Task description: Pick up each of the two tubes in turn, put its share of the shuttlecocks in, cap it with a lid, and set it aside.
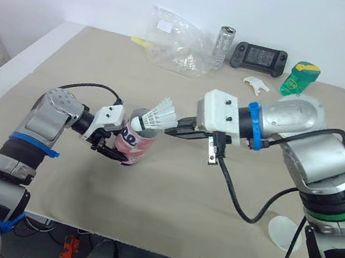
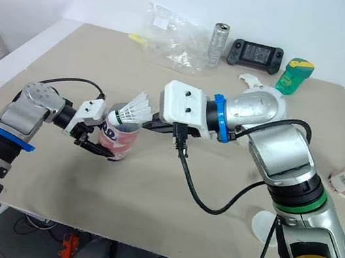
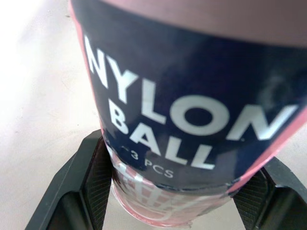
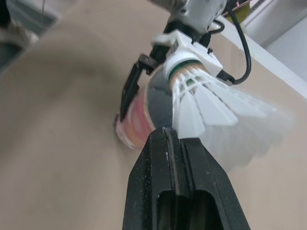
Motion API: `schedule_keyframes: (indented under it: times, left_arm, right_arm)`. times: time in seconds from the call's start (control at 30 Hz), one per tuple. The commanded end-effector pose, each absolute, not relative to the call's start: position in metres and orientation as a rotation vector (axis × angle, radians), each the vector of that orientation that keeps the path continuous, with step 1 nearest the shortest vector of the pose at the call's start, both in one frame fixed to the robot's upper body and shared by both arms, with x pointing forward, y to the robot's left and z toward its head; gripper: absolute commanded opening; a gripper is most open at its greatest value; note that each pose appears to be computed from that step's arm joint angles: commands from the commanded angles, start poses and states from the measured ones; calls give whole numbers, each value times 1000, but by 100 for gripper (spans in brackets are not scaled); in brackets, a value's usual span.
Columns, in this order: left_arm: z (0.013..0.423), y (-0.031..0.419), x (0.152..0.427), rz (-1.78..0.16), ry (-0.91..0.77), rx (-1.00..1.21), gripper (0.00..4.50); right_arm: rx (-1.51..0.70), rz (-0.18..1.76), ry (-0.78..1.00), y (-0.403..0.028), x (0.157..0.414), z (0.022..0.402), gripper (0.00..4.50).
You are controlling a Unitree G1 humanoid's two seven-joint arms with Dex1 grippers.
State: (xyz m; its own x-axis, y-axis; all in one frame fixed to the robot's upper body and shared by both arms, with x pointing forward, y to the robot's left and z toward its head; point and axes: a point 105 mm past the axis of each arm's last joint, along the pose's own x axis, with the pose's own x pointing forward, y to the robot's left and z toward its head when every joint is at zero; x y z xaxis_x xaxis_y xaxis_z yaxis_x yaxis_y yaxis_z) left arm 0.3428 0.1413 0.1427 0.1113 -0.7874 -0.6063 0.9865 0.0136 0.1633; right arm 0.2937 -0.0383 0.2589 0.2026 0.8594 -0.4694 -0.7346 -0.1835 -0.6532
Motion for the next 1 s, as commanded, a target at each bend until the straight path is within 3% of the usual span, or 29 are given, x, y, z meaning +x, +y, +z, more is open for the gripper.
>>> schedule_keyframes:
  times: [0.03,0.27,0.5,0.6,0.8,0.97,1.0]
  left_arm:
    - [136,137,340,-1456,412,635,299]
    - [136,140,338,-1451,417,634,299]
    - [135,139,339,-1453,417,633,299]
    - [136,137,340,-1453,413,631,299]
    - [135,137,338,-1454,415,626,299]
    - [135,138,337,-1449,411,615,299]
    - [134,139,336,-1448,413,612,299]
  right_arm:
    - [-1093,1398,-194,-40,302,269,9]
    - [-1154,1391,-178,-59,307,279,9]
    - [-1171,1504,-166,-40,296,268,9]
    - [-1138,1521,-157,-31,295,267,96]
    - [-922,1535,-168,-30,288,289,380]
    - [-787,1345,-148,-74,300,300,380]
    - [-720,1213,-122,-100,311,298,380]
